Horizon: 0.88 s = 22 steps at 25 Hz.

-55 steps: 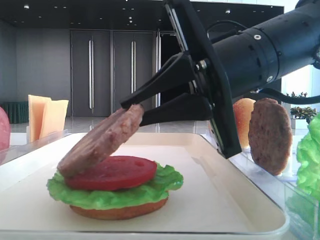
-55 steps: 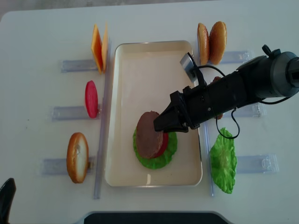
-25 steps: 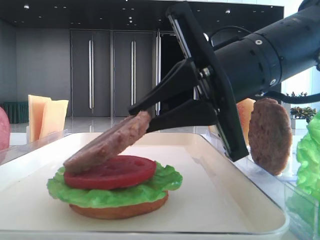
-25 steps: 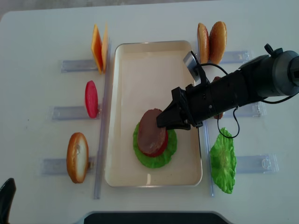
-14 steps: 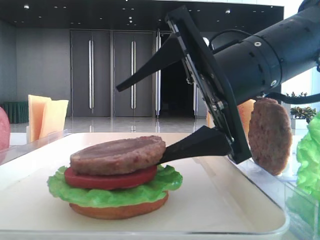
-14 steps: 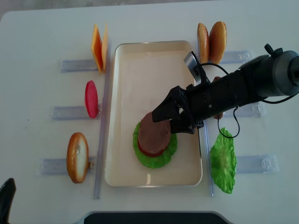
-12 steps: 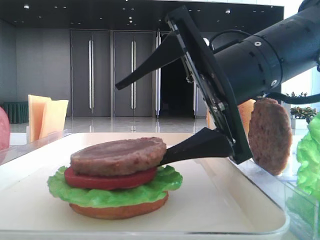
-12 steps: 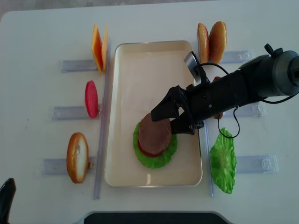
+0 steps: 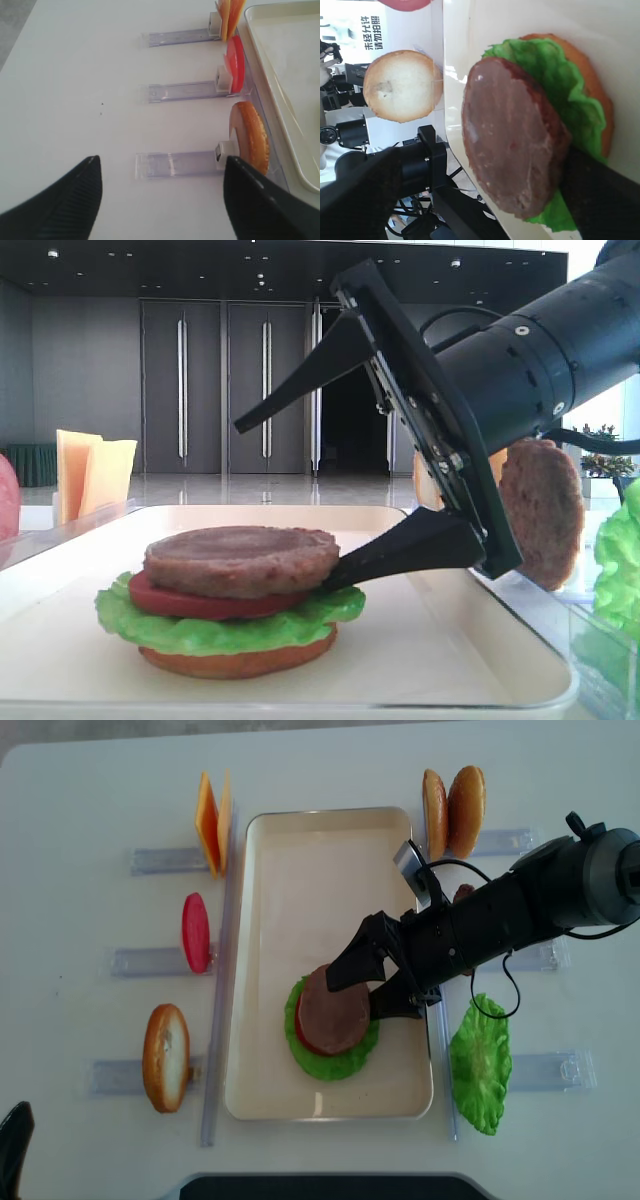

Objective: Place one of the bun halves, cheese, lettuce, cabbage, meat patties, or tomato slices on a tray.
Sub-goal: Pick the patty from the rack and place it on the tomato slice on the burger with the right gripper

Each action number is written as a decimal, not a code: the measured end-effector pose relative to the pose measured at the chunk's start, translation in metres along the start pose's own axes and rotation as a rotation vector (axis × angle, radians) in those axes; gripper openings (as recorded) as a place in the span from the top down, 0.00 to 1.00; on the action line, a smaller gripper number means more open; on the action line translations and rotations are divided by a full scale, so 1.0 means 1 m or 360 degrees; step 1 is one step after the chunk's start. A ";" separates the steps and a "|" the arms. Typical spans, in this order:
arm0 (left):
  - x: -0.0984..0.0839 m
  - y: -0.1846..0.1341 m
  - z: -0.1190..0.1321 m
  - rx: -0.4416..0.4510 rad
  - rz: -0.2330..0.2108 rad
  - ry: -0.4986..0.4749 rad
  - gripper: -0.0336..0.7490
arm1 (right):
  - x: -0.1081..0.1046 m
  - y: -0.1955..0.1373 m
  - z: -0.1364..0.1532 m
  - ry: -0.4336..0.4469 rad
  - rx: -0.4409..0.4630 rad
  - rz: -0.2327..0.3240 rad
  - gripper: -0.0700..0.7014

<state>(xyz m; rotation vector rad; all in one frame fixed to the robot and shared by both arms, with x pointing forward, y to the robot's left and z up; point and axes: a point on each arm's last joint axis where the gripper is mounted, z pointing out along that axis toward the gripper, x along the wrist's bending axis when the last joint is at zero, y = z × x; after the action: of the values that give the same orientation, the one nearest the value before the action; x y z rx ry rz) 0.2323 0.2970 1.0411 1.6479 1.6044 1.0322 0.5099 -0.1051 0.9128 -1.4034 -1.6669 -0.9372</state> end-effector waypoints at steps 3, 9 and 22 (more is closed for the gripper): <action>0.000 0.000 0.000 0.0000 0.0000 0.0000 0.22 | 0.000 -0.001 0.000 -0.0005 0.0011 0.0005 0.13; 0.000 0.000 0.000 0.0000 0.0000 0.0000 0.22 | 0.007 -0.005 -0.001 -0.0028 0.0053 -0.0060 0.13; 0.000 0.000 0.000 0.0000 0.0000 0.0000 0.22 | 0.058 -0.009 -0.030 -0.0124 0.0046 -0.0267 0.13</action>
<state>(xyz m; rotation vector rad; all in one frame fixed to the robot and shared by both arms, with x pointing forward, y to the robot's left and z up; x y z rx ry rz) 0.2323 0.2970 1.0411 1.6479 1.6044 1.0322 0.4967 -0.1075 0.9770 -1.3113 -1.8724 -0.9579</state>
